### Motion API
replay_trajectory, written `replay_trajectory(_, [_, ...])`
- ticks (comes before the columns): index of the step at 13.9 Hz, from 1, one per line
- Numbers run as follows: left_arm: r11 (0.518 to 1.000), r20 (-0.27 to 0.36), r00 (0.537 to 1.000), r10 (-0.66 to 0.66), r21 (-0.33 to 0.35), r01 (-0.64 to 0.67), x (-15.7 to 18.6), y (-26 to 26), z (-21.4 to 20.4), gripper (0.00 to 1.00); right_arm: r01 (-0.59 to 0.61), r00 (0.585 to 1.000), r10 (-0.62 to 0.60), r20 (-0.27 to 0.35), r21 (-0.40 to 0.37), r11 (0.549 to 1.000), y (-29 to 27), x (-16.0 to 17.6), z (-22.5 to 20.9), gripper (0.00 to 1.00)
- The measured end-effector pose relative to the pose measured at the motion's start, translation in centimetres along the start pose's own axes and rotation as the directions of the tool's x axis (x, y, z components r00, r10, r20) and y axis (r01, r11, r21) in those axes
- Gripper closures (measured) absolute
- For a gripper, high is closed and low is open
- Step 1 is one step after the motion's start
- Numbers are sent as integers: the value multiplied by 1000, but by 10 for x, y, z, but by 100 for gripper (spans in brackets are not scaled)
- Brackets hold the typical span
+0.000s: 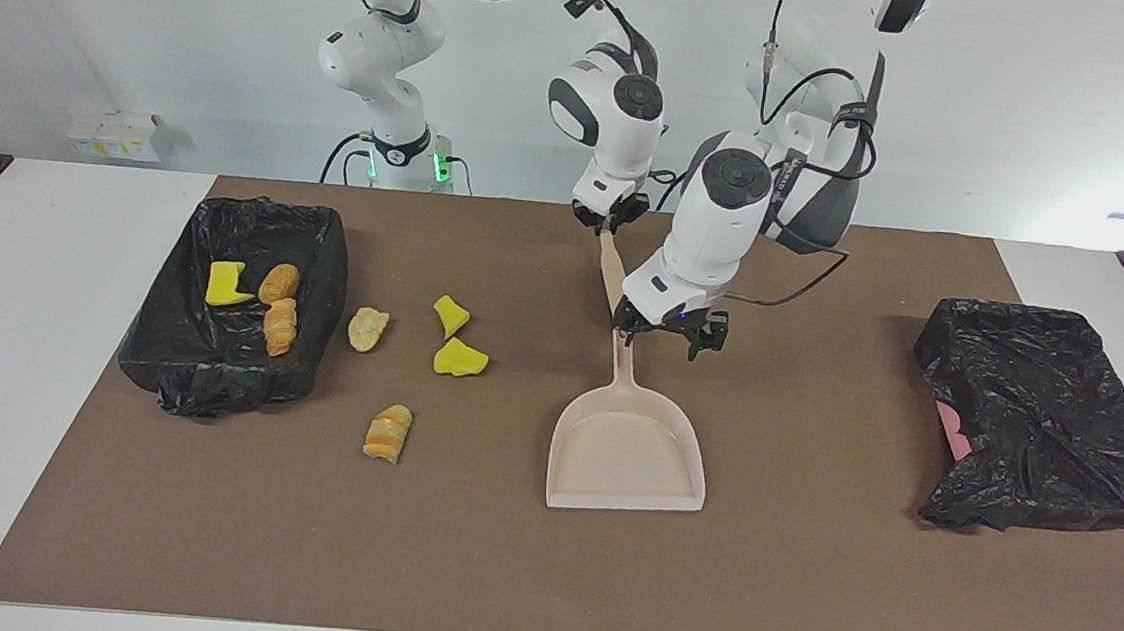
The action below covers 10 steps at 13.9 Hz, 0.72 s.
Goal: Sweep and dump trash in bin
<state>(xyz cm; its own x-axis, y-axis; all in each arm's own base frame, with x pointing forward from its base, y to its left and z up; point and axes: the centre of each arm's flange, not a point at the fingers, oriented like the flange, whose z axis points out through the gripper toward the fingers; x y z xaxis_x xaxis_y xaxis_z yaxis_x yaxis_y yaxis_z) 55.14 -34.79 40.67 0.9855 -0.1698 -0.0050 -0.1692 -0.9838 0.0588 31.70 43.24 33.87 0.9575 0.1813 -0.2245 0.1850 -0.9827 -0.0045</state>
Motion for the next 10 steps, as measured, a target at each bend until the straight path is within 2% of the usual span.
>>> replay_trajectory(3, [999,10,999,-36,4,36,-11,16,27,0,-103,994,103,25,-16,995,14,-6,-21,74])
replay_trajectory(6, [998,35,998,-56,15,55,-16,27,54,1,-256,965,258,47,-36,966,56,-12,-70,74])
replay_trajectory(7, [998,40,997,-61,14,60,-15,27,58,8,-294,954,297,47,-59,954,77,-15,-87,74])
replay_trajectory(8, [998,41,997,-66,12,65,-15,26,58,9,-323,944,328,39,-98,941,98,-17,-98,74])
replay_trajectory(9, [998,41,997,-68,10,68,-14,25,57,17,-345,935,353,30,-143,928,120,-17,-107,74])
replay_trajectory(10, [998,41,997,-69,8,69,-14,25,57,32,-369,925,379,20,-185,911,141,-15,-112,74])
